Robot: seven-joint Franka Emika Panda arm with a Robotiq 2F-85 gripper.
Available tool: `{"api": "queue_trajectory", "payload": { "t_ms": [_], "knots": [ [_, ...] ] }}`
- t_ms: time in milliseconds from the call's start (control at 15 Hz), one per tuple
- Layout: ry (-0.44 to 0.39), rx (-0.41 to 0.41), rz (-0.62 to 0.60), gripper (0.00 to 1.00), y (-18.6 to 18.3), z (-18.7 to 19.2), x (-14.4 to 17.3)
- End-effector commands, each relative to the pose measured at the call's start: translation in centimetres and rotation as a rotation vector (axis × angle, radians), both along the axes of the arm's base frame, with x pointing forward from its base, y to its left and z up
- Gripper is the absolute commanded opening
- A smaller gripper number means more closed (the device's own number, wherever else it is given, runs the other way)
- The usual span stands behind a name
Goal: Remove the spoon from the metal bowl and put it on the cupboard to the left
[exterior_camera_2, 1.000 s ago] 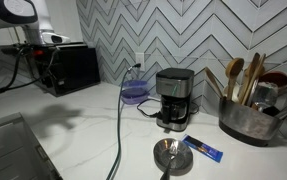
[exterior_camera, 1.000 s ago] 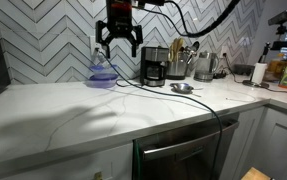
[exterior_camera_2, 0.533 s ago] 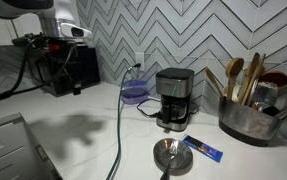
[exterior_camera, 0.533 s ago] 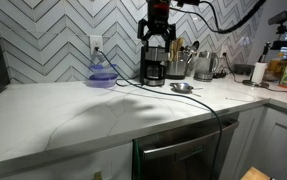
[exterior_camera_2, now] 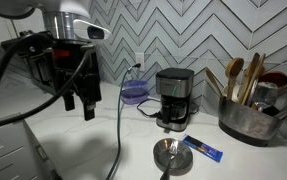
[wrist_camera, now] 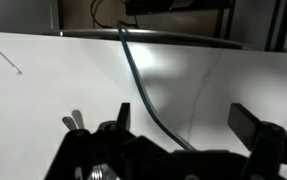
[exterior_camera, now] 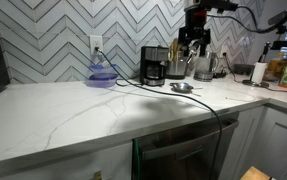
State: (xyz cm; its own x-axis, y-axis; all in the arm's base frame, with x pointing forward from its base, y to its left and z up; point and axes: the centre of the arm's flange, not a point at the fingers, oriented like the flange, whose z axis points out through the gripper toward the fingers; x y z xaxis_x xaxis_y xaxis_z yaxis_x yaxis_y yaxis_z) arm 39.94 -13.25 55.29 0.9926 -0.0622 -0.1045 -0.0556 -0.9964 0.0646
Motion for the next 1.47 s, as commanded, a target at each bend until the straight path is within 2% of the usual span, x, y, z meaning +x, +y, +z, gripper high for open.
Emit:
{"api": "queue_trajectory", "payload": {
  "t_ms": [0, 200, 800, 1000, 1400],
  "knots": [
    [0.0, -0.002, -0.015, 1.0, -1.5, -0.2, -0.5],
    [-0.006, 0.005, -0.044, 1.0, -3.6, -0.6, -1.2],
    [-0.006, 0.003, -0.04, 1.0, -3.4, -0.6, -1.1],
    [0.014, -0.03, -0.054, 1.0, -3.8, -0.8, 0.1],
    [0.062, -0.008, -0.02, 1.0, -6.0, -2.7, 2.9]
  ]
}}
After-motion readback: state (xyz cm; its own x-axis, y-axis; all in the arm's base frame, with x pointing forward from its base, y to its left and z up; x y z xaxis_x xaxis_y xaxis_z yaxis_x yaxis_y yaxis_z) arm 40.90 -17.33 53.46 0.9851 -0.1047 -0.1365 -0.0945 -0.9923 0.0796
